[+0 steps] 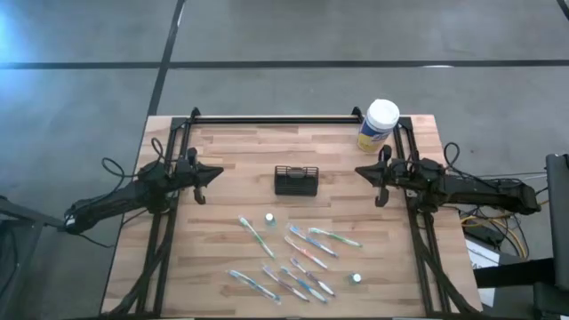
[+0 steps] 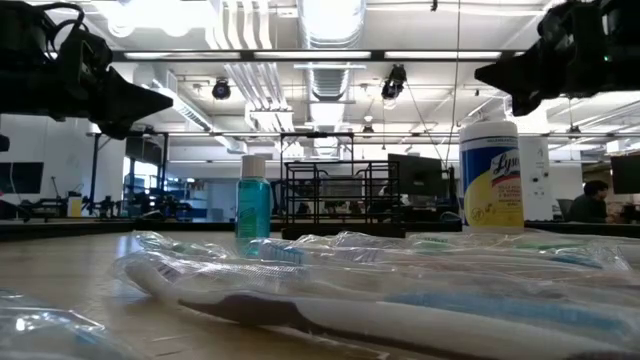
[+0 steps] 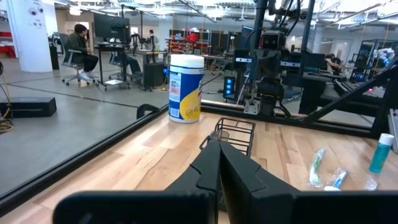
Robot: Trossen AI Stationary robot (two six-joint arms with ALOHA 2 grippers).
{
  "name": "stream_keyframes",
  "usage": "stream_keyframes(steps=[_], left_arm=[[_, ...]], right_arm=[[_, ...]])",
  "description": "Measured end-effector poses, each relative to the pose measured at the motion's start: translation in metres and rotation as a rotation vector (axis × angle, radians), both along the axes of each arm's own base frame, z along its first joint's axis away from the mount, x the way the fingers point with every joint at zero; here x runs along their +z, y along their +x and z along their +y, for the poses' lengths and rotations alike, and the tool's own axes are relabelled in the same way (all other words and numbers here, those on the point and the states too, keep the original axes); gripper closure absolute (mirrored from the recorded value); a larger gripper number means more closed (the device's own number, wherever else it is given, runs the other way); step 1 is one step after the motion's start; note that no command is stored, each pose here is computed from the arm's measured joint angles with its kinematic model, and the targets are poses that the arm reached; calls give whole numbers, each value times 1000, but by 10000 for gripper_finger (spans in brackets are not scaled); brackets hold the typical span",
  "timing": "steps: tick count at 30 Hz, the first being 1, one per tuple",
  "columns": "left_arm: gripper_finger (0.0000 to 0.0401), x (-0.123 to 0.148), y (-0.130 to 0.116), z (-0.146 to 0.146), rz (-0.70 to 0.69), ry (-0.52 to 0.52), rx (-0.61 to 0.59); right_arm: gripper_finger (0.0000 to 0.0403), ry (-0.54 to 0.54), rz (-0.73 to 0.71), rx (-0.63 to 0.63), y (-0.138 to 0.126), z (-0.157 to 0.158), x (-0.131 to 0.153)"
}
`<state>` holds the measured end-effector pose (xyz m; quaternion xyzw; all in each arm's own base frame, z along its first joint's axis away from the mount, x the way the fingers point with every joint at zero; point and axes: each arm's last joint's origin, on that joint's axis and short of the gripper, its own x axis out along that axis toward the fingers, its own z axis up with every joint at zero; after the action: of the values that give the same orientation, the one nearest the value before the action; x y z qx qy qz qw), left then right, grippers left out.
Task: Pick & Place toothbrushing station
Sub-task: Put the bottom mouthwash into the wire organizer
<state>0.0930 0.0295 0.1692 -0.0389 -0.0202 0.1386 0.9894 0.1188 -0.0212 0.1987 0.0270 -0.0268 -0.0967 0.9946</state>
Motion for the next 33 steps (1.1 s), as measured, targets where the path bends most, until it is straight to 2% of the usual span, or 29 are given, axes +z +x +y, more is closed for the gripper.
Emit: stream_keyframes(steps=[5, 8, 13, 19, 25, 30, 33], left_arm=[[389, -1, 1, 0, 11, -17, 0], [389, -1, 1, 1, -12, -96, 23], [389, -2, 1, 1, -13, -127, 34], [389, -3, 1, 1, -8, -130, 29], [389, -3, 1, 1, -8, -138, 17], [389, -2, 1, 0, -8, -141, -17], [389, -3, 1, 0, -13, -159, -19]], right_arm=[[394, 32, 147, -1, 16, -3, 28], [394, 88, 213, 7, 27, -3, 52], [394, 157, 351, 91, 47, 13, 89], [394, 159, 518, 21, 55, 62, 126], [394, 314, 718, -69, 45, 115, 148], [394, 456, 919, -116, 47, 158, 154], [394, 493, 1033, -145, 55, 183, 150]])
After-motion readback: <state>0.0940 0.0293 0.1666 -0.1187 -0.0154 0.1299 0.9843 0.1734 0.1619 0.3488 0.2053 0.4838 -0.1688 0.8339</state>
